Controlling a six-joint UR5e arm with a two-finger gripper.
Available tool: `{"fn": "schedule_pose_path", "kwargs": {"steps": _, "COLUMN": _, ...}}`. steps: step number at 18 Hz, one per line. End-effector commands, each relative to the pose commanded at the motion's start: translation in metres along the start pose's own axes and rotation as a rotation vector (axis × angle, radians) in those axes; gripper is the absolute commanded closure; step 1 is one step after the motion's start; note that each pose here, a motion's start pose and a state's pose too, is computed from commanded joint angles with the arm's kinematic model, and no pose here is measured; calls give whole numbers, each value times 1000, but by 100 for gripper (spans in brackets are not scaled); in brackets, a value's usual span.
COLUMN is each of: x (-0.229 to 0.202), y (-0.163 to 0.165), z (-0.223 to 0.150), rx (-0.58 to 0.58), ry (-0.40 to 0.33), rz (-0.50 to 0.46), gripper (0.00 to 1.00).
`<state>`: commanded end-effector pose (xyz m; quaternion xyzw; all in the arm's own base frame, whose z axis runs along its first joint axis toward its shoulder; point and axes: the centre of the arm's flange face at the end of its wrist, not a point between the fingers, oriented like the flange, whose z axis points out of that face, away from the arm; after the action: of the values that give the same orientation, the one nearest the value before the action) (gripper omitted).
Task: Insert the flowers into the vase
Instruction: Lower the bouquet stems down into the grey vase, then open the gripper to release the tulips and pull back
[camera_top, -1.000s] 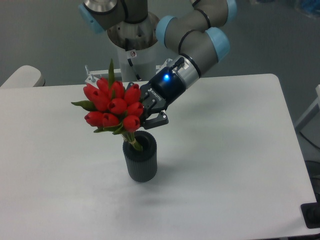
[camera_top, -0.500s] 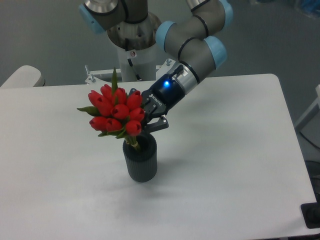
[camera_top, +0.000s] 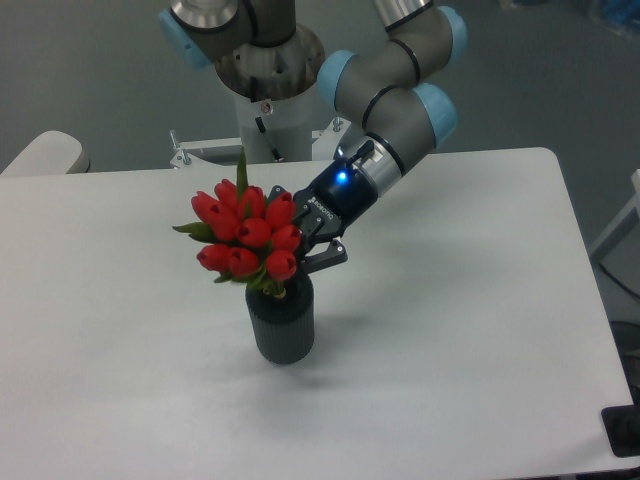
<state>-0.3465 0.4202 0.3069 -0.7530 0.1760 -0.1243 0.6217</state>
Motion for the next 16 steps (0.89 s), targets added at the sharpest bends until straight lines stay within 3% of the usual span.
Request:
{"fn": "schedule_pose_path", "kwargs": {"steps": 3, "x": -1, "y": 3, "z": 1, "rx": 0, "ry": 2, "rz": -11, "gripper": 20}}
{"fn": "schedule_pose_path", "kwargs": {"steps": 8, "x": 2, "y": 8, "z": -1, "rx": 0, "ry": -1, "rz": -24, "gripper": 1}}
{"fn": "schedule_pose_path", "kwargs": {"steps": 16, "x": -2, "y": 17, "z": -8, "rx": -4, "ry": -16, "rz": -42, "gripper": 0}}
